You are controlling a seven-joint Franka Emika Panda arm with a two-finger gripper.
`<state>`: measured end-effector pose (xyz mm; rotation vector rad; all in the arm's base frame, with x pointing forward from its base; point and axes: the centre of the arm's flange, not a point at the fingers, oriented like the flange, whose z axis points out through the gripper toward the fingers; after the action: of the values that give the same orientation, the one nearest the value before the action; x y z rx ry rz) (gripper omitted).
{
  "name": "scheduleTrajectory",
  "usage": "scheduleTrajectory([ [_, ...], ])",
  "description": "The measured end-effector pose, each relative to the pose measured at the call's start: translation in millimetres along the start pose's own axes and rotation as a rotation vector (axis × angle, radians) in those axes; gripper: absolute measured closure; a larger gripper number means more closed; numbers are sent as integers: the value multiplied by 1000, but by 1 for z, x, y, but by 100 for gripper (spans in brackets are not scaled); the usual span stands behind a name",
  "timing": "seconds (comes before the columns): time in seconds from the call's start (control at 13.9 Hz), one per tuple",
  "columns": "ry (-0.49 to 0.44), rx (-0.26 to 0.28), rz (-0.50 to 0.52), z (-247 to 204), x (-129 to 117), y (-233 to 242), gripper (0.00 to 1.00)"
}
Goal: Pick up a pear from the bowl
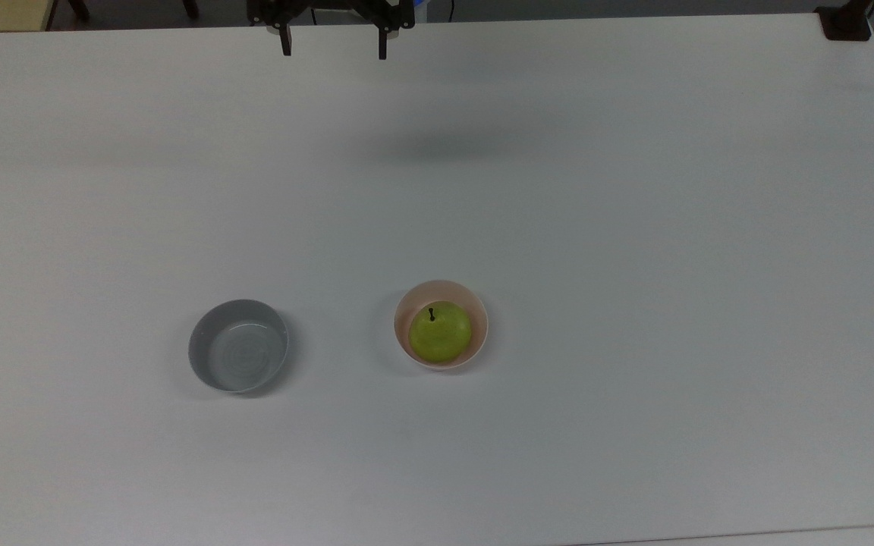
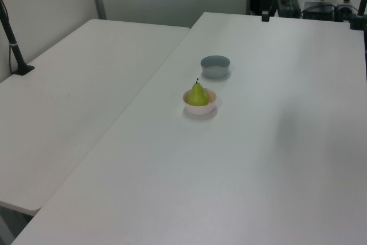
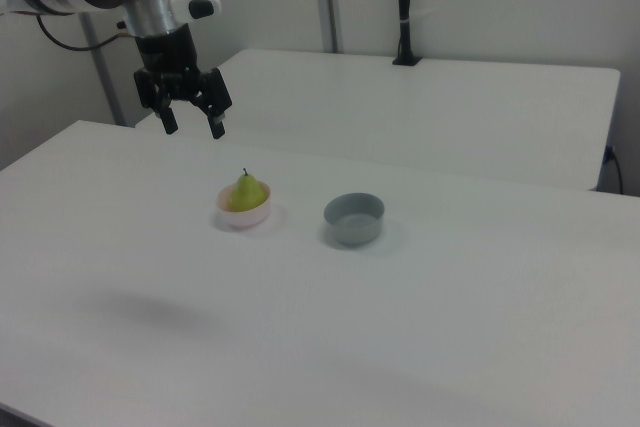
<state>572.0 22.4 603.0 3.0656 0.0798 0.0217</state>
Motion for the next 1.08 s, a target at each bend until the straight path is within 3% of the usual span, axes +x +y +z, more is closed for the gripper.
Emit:
scheduleTrajectory([
  [0.65, 92, 5, -7, 23, 31, -4, 0],
  [1.08, 122, 15, -39, 61, 59, -24, 0],
])
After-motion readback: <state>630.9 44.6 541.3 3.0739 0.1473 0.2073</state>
